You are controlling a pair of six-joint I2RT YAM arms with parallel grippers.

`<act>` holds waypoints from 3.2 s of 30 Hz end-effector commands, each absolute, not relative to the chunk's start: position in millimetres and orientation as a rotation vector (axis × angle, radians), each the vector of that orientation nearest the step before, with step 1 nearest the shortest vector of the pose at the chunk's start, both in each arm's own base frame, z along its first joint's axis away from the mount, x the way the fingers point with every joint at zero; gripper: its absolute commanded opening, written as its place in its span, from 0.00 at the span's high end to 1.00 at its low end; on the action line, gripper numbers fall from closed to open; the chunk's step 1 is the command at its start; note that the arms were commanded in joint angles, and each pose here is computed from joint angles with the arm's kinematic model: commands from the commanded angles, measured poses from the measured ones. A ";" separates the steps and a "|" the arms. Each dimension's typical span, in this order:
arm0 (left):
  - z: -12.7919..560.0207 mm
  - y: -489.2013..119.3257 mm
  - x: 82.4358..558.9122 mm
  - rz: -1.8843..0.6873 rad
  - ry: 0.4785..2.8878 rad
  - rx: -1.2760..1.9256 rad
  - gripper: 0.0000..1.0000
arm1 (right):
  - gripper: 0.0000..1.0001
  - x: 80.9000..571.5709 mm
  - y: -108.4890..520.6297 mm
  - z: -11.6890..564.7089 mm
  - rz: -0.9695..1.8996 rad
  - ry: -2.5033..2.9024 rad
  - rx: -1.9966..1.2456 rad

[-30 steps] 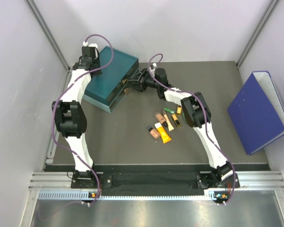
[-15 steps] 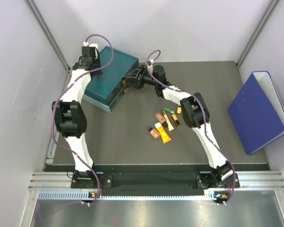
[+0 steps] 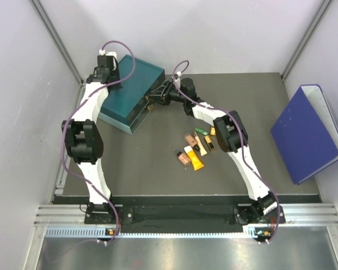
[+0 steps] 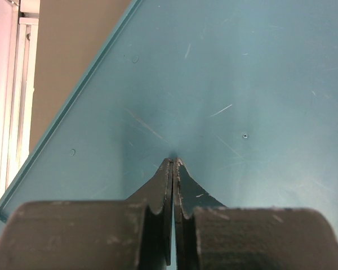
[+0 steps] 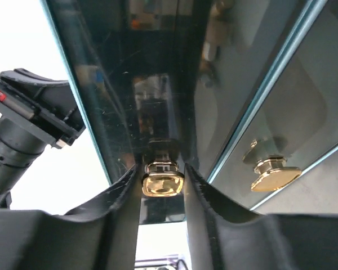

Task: Organize the makeup

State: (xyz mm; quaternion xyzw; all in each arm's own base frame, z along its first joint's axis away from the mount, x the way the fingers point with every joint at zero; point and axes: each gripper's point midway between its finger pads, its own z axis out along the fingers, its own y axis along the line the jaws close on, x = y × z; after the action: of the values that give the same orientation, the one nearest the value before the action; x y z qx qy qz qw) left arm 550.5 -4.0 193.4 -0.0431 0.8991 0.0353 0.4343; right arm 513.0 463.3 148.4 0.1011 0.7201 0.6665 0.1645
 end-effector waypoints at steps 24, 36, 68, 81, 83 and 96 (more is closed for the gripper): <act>153.3 -3.8 537.6 0.103 2.360 -0.104 1.00 | 1.00 454.7 376.7 133.7 1.668 2.295 0.291; 151.3 -4.6 537.8 0.097 2.362 -0.110 1.00 | 1.00 422.2 342.6 112.1 1.603 2.462 0.197; 141.3 -6.9 535.4 0.086 2.388 -0.093 1.00 | 0.31 390.5 176.8 122.4 0.373 2.674 -0.262; 129.2 -4.6 530.4 0.105 2.425 -0.084 1.00 | 0.31 342.2 256.8 104.1 0.335 2.590 -0.894; 128.0 -4.7 529.8 0.105 2.431 -0.085 1.00 | 0.31 337.6 260.9 96.5 0.300 2.601 -0.942; 125.2 -3.2 528.1 0.119 2.445 -0.068 1.00 | 0.36 331.1 276.1 47.0 0.320 2.681 -1.030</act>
State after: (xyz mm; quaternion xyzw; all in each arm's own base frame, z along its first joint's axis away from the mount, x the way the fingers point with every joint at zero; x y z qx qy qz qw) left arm 553.1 -5.7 190.1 -0.0413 0.8986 0.0357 0.4354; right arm 326.2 261.3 46.6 -0.3368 0.9288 0.0995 0.1183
